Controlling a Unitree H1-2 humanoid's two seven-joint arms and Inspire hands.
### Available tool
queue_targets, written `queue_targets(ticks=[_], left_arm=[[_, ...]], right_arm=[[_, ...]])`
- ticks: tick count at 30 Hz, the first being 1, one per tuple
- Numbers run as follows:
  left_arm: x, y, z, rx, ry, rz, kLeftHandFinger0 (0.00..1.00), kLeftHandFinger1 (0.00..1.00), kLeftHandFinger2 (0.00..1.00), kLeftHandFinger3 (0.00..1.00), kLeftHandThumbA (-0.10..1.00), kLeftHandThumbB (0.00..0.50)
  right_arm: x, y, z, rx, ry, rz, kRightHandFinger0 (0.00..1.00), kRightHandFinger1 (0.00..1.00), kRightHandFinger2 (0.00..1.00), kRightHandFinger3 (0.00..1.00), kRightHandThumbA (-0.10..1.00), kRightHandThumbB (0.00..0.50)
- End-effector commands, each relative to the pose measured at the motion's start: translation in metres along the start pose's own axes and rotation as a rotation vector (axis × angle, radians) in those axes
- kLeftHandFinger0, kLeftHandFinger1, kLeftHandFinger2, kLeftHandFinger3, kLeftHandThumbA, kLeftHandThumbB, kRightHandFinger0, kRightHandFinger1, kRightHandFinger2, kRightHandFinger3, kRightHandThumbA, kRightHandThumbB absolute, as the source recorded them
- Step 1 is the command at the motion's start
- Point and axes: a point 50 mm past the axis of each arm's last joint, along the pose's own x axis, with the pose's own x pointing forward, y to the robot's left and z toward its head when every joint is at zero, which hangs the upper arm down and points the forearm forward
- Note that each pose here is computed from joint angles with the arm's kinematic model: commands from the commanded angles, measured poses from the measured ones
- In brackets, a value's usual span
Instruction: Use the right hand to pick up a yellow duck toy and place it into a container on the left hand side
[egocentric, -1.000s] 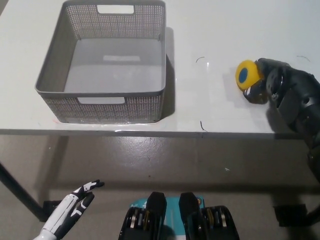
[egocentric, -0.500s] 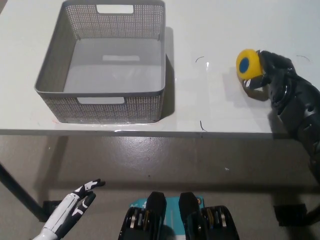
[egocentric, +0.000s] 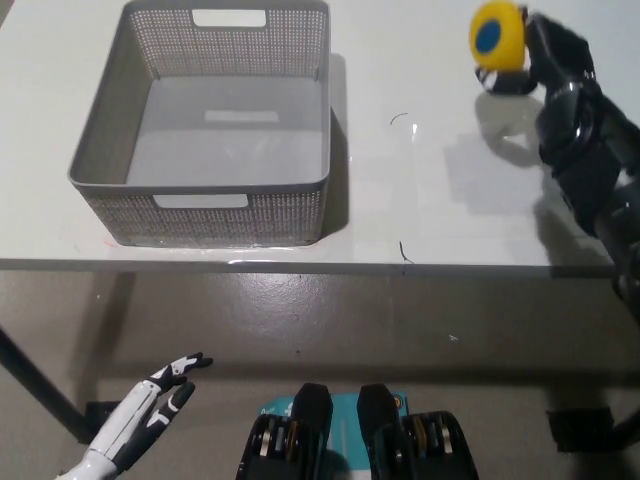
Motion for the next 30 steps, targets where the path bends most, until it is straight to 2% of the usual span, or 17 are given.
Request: queue_targets(ticks=[1, 3, 4, 6, 8, 11, 14, 15, 18, 22, 26, 29, 30], left_arm=[[0.001, 0.006, 0.008, 0.028, -0.026, 0.008, 1.00, 1.00, 1.00, 1.00, 1.00, 0.472], [0.001, 0.006, 0.007, 0.028, -0.024, 0.005, 1.00, 1.00, 1.00, 1.00, 1.00, 0.474], [0.000, 0.005, 0.008, 0.028, -0.020, 0.001, 1.00, 1.00, 1.00, 1.00, 1.00, 0.473], [0.000, 0.005, 0.007, 0.030, -0.017, -0.001, 1.00, 1.00, 1.00, 1.00, 1.00, 0.475], [-0.001, 0.005, 0.006, 0.031, -0.018, -0.002, 1.00, 1.00, 1.00, 1.00, 1.00, 0.472], [-0.002, 0.003, 0.007, 0.032, -0.021, -0.010, 1.00, 1.00, 1.00, 1.00, 1.00, 0.458], [-0.002, 0.002, 0.007, 0.027, -0.019, -0.018, 1.00, 1.00, 1.00, 1.00, 1.00, 0.463], [-0.002, 0.002, 0.006, 0.029, -0.019, -0.021, 1.00, 1.00, 1.00, 1.00, 1.00, 0.463], [-0.002, 0.001, 0.006, 0.029, -0.018, -0.028, 1.00, 1.00, 1.00, 1.00, 1.00, 0.464], [0.001, 0.000, 0.008, 0.038, -0.017, -0.043, 1.00, 1.00, 1.00, 1.00, 1.00, 0.473], [0.004, -0.002, 0.008, 0.031, -0.024, -0.052, 1.00, 1.00, 1.00, 1.00, 1.00, 0.464], [0.007, -0.001, 0.009, 0.035, -0.019, -0.060, 1.00, 1.00, 1.00, 1.00, 1.00, 0.469], [0.007, -0.001, 0.010, 0.031, -0.016, -0.066, 1.00, 1.00, 1.00, 1.00, 1.00, 0.470]], right_arm=[[0.017, -0.056, 0.072, 0.096, -0.197, -0.174, 0.00, 0.16, 0.51, 0.47, -0.10, 0.093], [0.017, -0.057, 0.081, 0.100, -0.213, -0.175, 0.00, 0.22, 0.59, 0.60, -0.10, 0.082], [0.017, -0.057, 0.094, 0.100, -0.246, -0.176, 0.00, 0.28, 0.65, 0.72, -0.10, 0.094], [0.015, -0.056, 0.106, 0.110, -0.293, -0.176, 0.00, 0.29, 0.65, 0.77, -0.10, 0.105], [0.014, -0.053, 0.118, 0.110, -0.322, -0.175, 0.00, 0.26, 0.59, 0.72, -0.10, 0.106], [0.010, -0.045, 0.144, 0.125, -0.364, -0.149, 0.00, 0.25, 0.59, 0.70, -0.07, 0.113], [0.005, -0.035, 0.165, 0.119, -0.407, -0.140, 0.00, 0.18, 0.50, 0.61, -0.08, 0.148], [0.004, -0.032, 0.171, 0.121, -0.413, -0.132, 0.00, 0.18, 0.50, 0.60, -0.09, 0.164], [-0.002, -0.021, 0.188, 0.140, -0.429, -0.105, 0.00, 0.21, 0.53, 0.61, -0.10, 0.172], [-0.010, -0.006, 0.211, 0.144, -0.452, -0.076, 0.00, 0.23, 0.56, 0.63, -0.10, 0.153], [-0.019, 0.008, 0.229, 0.166, -0.474, -0.051, 0.00, 0.22, 0.54, 0.64, -0.10, 0.148], [-0.025, 0.016, 0.241, 0.182, -0.488, -0.032, 0.00, 0.18, 0.52, 0.49, -0.10, 0.158], [-0.028, 0.021, 0.247, 0.180, -0.500, -0.030, 0.00, 0.14, 0.47, 0.36, -0.10, 0.168]])
